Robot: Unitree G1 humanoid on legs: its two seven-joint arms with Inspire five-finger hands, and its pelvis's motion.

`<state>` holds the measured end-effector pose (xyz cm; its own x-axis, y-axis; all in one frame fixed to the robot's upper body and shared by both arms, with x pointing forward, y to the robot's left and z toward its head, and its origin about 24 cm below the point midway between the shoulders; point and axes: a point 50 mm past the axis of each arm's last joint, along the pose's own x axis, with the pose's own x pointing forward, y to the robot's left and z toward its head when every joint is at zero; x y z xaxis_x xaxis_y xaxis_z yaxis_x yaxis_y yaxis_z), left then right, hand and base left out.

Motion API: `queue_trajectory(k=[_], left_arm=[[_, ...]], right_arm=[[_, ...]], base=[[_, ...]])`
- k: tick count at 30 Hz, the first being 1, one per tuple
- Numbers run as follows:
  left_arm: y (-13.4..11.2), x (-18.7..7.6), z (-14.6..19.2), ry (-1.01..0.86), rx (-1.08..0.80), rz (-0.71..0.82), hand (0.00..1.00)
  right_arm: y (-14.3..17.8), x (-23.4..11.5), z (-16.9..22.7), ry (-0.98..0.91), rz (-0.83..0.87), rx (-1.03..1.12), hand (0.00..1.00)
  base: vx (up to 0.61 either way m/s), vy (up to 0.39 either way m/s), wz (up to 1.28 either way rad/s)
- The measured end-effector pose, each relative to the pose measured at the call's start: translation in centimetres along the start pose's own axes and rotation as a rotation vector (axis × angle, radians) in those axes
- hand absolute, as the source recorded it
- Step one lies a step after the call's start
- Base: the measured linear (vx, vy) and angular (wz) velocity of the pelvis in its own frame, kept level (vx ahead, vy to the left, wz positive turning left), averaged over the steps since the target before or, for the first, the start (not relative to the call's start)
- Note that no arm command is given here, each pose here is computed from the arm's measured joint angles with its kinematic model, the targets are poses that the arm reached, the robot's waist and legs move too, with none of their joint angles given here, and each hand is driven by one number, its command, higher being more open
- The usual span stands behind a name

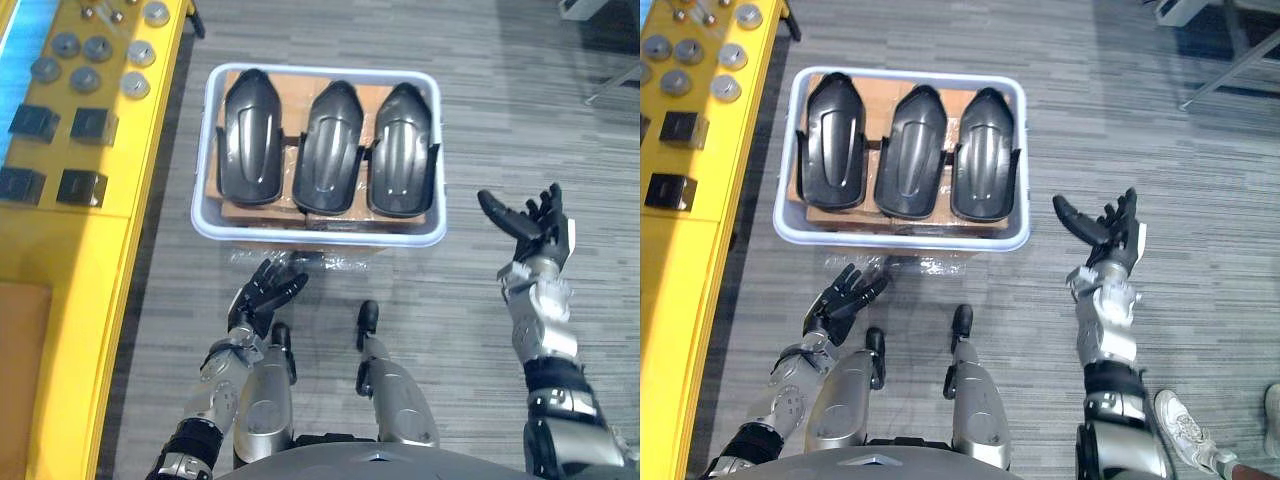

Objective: Walk over and take three plastic housings, then place them on the shelf

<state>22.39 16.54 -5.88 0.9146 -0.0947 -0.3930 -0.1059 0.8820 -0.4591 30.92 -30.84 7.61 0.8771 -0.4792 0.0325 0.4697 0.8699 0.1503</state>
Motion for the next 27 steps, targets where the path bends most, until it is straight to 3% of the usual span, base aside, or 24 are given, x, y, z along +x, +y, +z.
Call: queue_trajectory(k=[7, 27], left_arm=[[0.2, -0.3, -2.4, 0.095, 0.026, -0.001, 1.0], [0.1, -0.4, -2.5, 0.069, 0.006, -0.044, 1.0]], right_arm=[[-0.8, 3.6, 4.8, -0.059, -0.028, -0.095, 1.0], [-3.5, 6.6, 10.0, 0.035, -0.095, -0.439, 1.0]], base=[[-0.06, 0.067, 0.27], [-0.05, 0.038, 0.11]])
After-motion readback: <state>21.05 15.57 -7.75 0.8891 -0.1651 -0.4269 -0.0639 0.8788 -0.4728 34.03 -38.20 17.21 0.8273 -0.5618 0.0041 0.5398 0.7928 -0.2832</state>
